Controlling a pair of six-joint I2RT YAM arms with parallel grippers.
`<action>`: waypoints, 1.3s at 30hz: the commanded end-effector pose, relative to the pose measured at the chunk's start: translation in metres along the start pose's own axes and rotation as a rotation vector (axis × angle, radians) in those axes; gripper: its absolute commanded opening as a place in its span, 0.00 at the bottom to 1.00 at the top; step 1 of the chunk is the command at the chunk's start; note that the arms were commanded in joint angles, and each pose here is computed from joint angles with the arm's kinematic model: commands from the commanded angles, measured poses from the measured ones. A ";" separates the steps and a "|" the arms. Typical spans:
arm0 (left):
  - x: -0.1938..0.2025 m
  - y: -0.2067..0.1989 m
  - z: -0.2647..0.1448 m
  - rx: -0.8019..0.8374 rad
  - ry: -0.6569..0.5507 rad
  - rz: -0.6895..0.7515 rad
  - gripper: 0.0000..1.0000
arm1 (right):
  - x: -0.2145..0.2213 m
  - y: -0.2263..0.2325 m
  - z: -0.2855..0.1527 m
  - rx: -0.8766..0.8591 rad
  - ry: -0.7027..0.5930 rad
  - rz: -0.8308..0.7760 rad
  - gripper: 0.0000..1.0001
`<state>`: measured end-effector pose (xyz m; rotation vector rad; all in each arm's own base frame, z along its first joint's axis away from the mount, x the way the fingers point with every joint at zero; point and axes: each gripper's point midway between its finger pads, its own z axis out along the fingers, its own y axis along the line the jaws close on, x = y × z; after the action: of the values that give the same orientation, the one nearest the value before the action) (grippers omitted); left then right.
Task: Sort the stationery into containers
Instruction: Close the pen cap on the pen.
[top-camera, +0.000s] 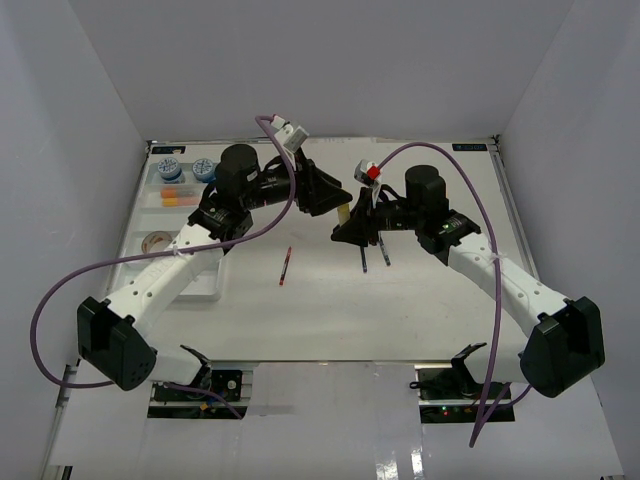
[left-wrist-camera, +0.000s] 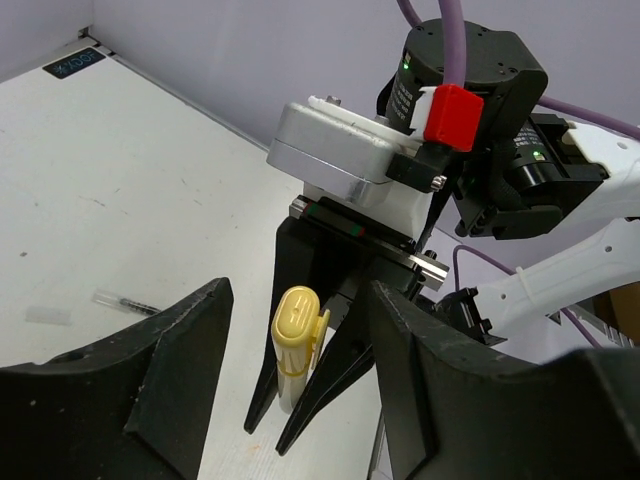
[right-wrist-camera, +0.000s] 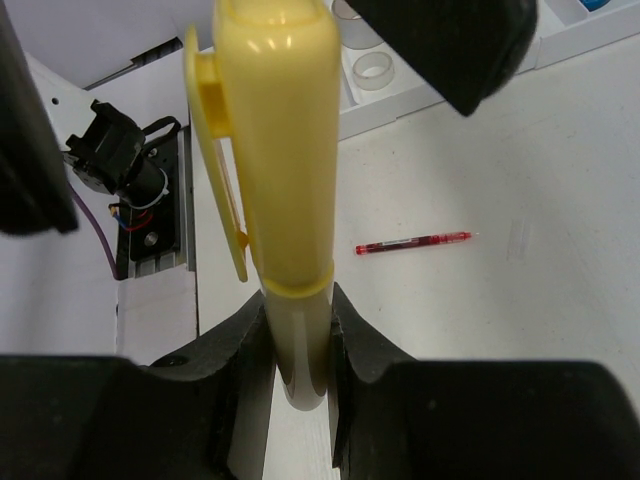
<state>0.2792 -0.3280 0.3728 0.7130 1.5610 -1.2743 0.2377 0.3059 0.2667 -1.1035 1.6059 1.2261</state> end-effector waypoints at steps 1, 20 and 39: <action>-0.021 -0.016 0.003 0.030 -0.044 0.039 0.66 | -0.019 0.006 -0.002 -0.020 -0.032 -0.052 0.08; 0.001 -0.021 0.011 0.085 0.027 -0.005 0.27 | -0.022 0.011 -0.003 -0.042 -0.045 -0.070 0.08; 0.031 -0.034 -0.004 0.172 0.070 0.020 0.24 | -0.054 0.027 -0.004 -0.129 -0.096 -0.110 0.08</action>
<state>0.2639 -0.3370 0.3685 0.7956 1.4976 -1.3225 0.2217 0.3083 0.2696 -1.1578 1.5948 1.3309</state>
